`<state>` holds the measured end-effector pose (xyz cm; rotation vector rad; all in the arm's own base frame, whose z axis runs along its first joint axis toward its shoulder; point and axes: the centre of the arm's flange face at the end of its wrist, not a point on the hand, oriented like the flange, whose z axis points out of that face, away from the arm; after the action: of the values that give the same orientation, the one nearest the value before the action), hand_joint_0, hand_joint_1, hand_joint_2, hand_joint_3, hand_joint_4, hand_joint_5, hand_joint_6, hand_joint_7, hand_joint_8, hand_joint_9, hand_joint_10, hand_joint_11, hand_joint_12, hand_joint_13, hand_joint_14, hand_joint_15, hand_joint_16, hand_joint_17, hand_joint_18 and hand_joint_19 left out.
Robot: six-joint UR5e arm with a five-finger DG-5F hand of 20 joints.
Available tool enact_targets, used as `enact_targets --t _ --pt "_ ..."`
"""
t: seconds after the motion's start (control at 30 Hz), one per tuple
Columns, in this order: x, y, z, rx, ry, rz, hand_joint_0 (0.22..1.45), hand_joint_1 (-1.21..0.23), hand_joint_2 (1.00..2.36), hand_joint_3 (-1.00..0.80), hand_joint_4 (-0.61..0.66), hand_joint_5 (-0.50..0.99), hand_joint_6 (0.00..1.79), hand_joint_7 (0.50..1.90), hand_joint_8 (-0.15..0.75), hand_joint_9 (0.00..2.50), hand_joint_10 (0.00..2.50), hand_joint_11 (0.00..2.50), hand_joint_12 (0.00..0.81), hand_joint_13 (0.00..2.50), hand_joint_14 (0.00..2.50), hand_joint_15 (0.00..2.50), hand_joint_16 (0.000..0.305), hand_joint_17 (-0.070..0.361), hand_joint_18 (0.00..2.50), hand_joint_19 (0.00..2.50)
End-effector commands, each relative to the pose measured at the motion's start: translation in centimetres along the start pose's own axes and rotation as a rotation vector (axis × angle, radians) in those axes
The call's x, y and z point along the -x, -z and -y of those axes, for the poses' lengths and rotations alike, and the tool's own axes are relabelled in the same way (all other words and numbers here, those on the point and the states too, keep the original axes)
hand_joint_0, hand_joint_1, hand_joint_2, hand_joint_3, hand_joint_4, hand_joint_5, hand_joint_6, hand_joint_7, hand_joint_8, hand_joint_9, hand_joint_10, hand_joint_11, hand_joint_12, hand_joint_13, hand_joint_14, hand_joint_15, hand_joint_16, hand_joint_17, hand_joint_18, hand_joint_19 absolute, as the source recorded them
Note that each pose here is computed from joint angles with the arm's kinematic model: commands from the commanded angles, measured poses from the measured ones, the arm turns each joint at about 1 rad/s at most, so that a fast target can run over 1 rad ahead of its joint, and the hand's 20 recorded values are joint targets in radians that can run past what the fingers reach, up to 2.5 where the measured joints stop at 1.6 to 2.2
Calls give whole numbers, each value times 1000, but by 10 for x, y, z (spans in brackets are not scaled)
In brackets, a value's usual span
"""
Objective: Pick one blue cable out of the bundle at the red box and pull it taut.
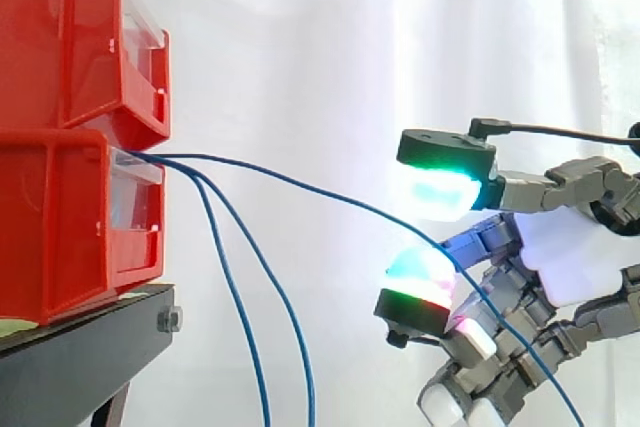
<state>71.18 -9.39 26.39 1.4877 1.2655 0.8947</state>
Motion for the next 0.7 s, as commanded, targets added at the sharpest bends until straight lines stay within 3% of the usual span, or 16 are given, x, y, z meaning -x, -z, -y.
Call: enact_targets --t 0.0,0.47,0.67 --pt "0 0 0 0 0 0 411 -616 1000 -500 107 -113 889 1107 393 938 14 873 421 723 15 466 62 139 639 417" --pt "0 0 0 -3 -2 -2 405 -846 1000 -500 130 -115 891 1098 395 937 15 914 420 731 18 468 62 139 668 418" --pt "0 0 0 -3 -5 -2 509 -785 1000 -500 115 -117 893 1142 354 923 18 913 380 714 18 488 53 119 624 461"
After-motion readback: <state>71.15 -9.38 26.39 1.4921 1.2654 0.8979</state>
